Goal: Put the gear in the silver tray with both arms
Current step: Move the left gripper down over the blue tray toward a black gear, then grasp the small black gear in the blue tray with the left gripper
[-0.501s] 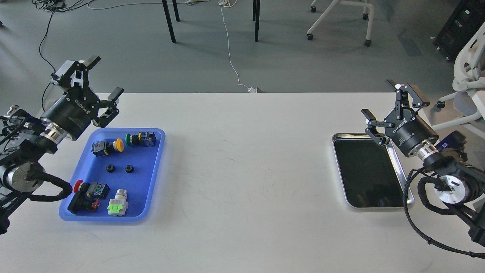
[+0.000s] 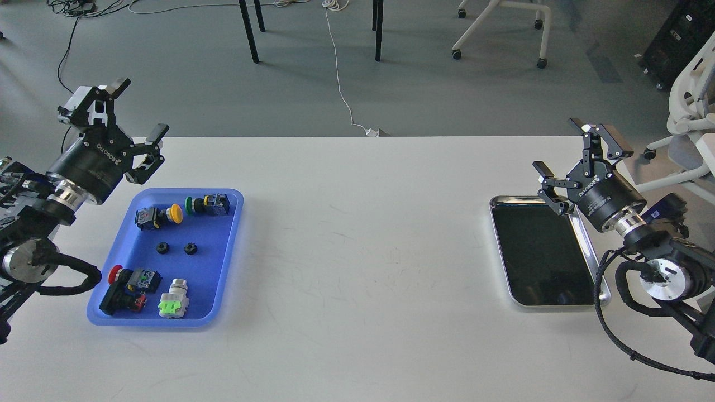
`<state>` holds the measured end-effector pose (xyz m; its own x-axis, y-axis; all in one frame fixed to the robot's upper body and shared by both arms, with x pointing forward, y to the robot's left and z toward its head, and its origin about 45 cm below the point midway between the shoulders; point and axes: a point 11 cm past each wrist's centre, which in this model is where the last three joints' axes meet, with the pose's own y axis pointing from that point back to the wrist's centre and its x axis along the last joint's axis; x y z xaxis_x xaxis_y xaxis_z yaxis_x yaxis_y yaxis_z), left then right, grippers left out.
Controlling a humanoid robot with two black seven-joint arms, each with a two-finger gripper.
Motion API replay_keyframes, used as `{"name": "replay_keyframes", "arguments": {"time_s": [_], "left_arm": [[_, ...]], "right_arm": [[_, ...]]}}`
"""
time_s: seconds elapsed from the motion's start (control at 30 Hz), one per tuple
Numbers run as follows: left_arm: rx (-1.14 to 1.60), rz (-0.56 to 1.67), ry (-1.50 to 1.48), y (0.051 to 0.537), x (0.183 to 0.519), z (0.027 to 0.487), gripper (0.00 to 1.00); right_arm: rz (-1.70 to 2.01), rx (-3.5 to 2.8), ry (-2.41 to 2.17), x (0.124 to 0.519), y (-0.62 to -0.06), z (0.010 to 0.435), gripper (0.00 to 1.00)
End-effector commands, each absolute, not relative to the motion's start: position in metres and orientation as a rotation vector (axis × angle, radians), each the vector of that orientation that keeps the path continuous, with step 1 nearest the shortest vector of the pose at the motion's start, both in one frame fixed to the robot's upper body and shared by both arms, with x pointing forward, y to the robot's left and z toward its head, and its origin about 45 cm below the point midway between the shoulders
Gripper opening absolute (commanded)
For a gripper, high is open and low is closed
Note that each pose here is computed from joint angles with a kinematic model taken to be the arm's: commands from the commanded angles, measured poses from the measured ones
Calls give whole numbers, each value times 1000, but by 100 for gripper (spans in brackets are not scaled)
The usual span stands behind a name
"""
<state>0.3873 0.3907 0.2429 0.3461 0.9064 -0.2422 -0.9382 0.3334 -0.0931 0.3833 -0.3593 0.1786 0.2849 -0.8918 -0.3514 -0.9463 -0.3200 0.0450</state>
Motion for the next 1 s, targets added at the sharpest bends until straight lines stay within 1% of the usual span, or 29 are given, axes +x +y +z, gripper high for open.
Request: {"name": "replay_keyframes", "arguments": {"time_s": [0.0,0.07,0.23,0.37,0.47,0.57,0.7,0.8,0.97], "left_arm": [[-104,1152,55,392,387,249,98],[71,1049,-54,388,380,244,98],[573,650,-390,362,365,222,98],[842,412,-606,354,354,203,98],[998,313,-771,362,352,192,97],[1111,192,-898,367,346,175,96],[1189,47,-997,367,342,162,94],[1208,31,-995,372,342,155,93],[1234,52,-967,380,345,142,82]], "right_arm": [[466,-2375,1718,384,-359,180,99],[466,-2375,1718,384,-359,180,99],[466,-2376,1717,385,-359,180,99],[462,-2377,1720,384,-361,181,99],[462,-2377,1723,384,-362,181,99],[461,-2377,1724,384,-362,181,99],[461,-2377,1724,384,-362,181,99],[465,-2378,1724,383,-362,180,99],[471,-2378,1727,382,-362,178,99]]}}
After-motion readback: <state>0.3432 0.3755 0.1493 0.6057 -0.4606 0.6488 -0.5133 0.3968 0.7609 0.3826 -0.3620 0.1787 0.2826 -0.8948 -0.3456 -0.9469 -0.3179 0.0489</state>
